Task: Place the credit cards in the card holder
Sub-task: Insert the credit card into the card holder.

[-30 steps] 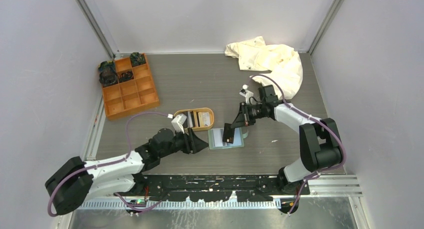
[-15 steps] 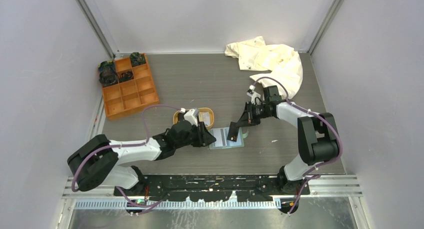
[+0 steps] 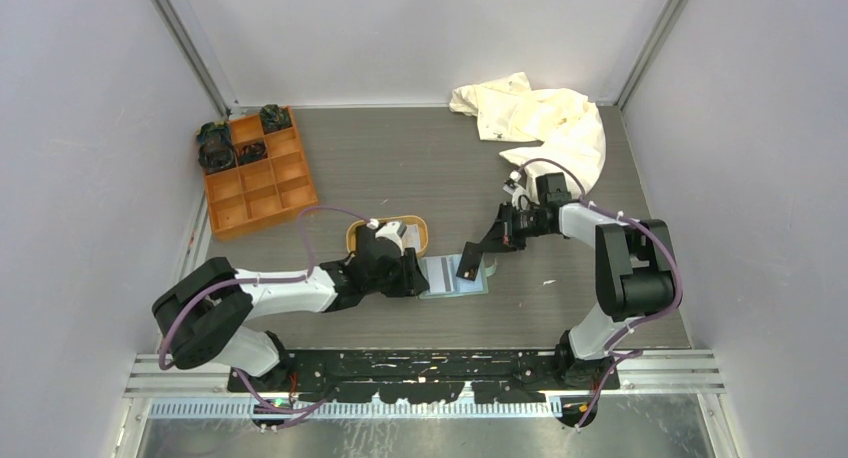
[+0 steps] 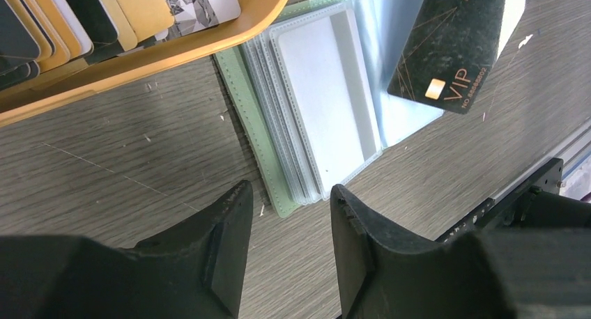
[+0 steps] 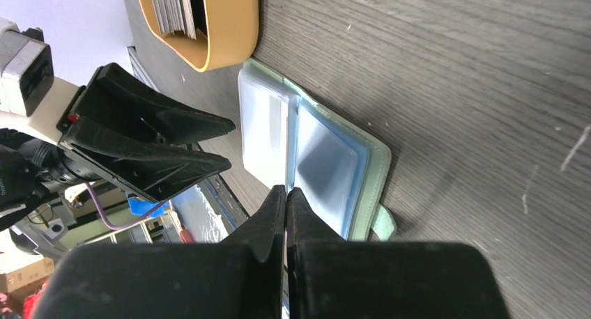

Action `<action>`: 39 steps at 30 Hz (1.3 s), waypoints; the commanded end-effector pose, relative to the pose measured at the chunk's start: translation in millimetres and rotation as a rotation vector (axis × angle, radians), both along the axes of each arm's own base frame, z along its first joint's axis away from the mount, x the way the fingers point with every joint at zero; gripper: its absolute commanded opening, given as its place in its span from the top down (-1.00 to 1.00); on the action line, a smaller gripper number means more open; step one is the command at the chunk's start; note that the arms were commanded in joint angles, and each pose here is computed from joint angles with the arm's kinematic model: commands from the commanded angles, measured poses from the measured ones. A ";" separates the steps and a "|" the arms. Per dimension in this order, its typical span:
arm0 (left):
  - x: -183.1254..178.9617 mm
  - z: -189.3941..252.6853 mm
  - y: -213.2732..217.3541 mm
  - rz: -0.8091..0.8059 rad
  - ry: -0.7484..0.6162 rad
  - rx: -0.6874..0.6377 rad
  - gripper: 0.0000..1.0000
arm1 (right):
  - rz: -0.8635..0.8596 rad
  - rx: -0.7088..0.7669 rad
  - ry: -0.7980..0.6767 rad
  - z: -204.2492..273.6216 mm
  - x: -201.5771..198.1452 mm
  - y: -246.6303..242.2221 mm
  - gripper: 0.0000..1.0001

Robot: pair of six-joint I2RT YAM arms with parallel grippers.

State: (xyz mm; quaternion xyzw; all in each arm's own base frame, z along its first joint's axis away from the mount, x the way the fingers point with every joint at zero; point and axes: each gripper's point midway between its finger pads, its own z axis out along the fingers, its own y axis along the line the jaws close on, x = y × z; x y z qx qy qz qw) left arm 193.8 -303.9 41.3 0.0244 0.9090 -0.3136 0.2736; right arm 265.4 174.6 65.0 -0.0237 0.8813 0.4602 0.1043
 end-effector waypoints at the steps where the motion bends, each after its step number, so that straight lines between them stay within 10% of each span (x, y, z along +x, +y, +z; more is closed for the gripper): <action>1: 8.1 8.8 -4.1 0.011 -0.035 0.021 0.10 | -0.002 0.052 -0.066 17.7 5.1 2.3 0.98; 39: 8.3 -0.8 -7.9 -0.002 -0.002 0.064 0.13 | 0.029 0.020 -0.027 -4.0 0.3 18.8 0.98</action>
